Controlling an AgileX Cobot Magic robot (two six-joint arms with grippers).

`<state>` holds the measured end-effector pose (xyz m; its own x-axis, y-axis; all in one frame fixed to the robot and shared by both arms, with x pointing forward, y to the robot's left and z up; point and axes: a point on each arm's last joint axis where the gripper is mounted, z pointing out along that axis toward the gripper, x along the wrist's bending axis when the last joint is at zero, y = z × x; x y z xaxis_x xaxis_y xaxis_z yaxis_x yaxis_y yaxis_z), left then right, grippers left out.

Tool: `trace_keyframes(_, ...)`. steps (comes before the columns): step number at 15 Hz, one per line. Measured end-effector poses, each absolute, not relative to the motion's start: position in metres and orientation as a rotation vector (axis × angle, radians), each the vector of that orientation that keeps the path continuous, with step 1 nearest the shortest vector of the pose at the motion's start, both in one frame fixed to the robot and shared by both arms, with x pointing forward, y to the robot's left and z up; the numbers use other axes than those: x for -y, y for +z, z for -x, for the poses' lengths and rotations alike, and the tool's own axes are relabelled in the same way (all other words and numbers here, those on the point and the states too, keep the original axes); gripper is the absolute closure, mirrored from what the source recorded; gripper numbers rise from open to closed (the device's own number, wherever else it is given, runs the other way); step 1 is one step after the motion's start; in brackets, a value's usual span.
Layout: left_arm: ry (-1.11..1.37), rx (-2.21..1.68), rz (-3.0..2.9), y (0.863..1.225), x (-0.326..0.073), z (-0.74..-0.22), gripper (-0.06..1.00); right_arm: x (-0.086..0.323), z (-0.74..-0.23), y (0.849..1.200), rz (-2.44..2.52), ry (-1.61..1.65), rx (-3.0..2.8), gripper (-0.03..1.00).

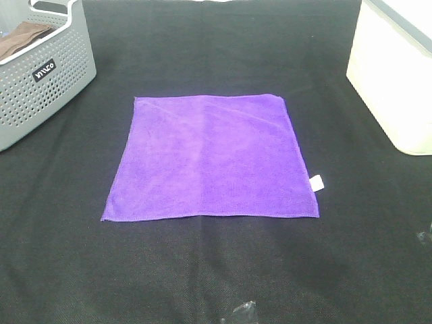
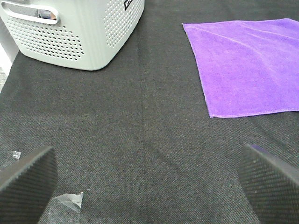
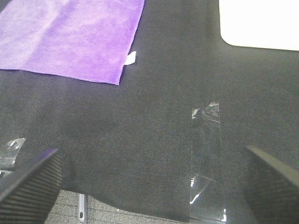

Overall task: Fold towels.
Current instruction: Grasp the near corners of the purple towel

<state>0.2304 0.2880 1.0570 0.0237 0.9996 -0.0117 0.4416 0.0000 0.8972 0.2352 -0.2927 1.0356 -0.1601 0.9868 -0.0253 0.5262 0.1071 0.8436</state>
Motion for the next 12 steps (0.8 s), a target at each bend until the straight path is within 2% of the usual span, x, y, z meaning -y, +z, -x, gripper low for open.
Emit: trace_keyframes(12,0.933,-1.519,-1.544,1.057,-0.288,-0.2304,-0.04,0.2927,-0.2352,1.0356,-1.48,0.944,-1.765,0.01)
